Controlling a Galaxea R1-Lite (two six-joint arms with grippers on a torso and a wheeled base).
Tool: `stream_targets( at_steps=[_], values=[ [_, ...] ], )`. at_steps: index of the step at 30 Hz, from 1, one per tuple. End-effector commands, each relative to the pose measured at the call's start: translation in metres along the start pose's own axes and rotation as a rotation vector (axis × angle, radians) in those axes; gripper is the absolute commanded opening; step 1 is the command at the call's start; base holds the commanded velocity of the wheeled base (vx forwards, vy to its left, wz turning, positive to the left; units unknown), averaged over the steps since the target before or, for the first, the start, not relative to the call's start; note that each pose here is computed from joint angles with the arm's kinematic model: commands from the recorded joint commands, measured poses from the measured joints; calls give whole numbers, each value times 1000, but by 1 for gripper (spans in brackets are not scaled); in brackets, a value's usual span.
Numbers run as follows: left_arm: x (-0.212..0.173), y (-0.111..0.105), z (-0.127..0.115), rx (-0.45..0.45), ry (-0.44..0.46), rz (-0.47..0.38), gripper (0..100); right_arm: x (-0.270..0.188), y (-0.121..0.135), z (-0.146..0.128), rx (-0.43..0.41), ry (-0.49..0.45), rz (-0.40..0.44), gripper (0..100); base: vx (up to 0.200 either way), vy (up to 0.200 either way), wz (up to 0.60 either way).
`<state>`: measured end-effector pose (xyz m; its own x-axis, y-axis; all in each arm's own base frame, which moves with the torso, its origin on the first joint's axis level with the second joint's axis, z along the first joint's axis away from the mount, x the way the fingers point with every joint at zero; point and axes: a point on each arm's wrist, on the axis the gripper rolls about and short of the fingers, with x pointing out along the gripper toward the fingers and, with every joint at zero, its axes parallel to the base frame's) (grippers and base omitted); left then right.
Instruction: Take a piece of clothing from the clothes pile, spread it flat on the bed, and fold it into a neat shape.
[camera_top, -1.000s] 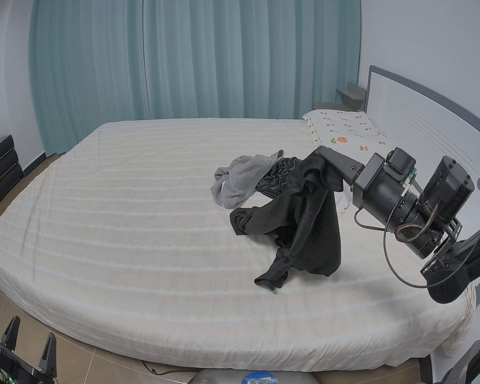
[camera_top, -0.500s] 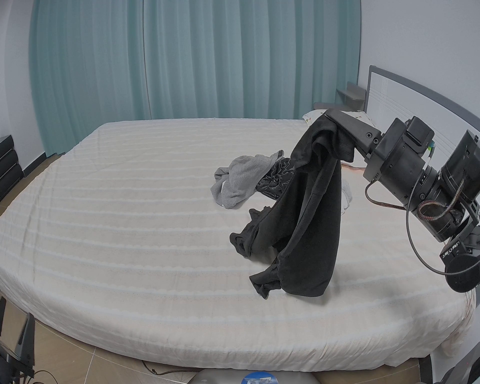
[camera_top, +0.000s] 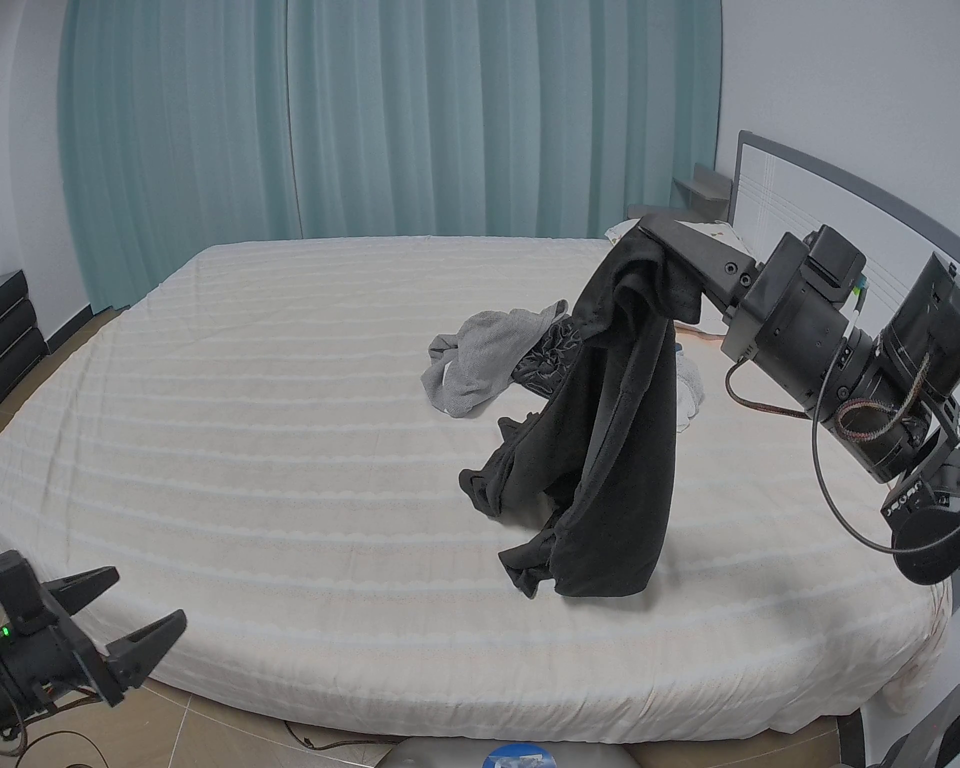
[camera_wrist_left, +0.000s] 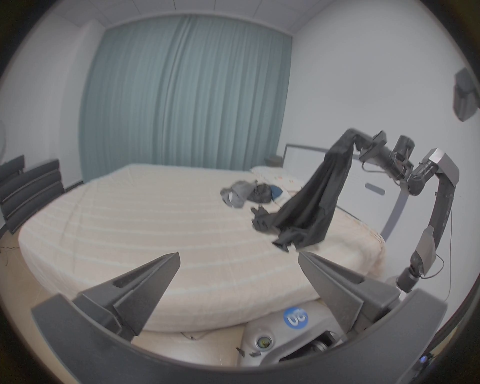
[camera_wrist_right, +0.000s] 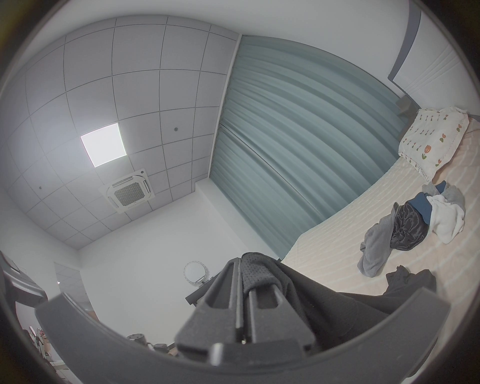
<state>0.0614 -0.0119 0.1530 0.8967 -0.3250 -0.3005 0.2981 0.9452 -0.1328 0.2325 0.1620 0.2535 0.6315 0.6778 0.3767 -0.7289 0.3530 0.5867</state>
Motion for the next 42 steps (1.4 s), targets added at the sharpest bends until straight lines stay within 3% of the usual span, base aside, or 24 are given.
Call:
stream_targets(
  at_steps=[1, 10, 16, 21, 26, 42],
  values=[
    [84, 5, -9, -43, 362, -106, 100, 0, -5, -3, -9, 18, -19, 0, 0, 0, 0],
    [150, 1, -19, -49, 398, -137, 100, 1, -10, -4, -11, 18, -33, 0, 0, 0, 0],
    [204, -13, -34, -33, 424, -75, 100, 1, -14, -1, -16, 10, -45, 0, 0, 0, 0],
    [256, -39, -48, -102, 382, -50, 100, 1, -12, 0, -17, 5, -39, 0, 0, 0, 0],
    [306, -56, -67, -117, 325, 37, 100, 1, -12, 1, -18, 3, -38, 0, 0, 0, 0],
    [378, -86, -72, -121, 197, 27, 100, 4, -14, 7, -27, -15, -38, 0, 0, 0, 0]
  ],
)
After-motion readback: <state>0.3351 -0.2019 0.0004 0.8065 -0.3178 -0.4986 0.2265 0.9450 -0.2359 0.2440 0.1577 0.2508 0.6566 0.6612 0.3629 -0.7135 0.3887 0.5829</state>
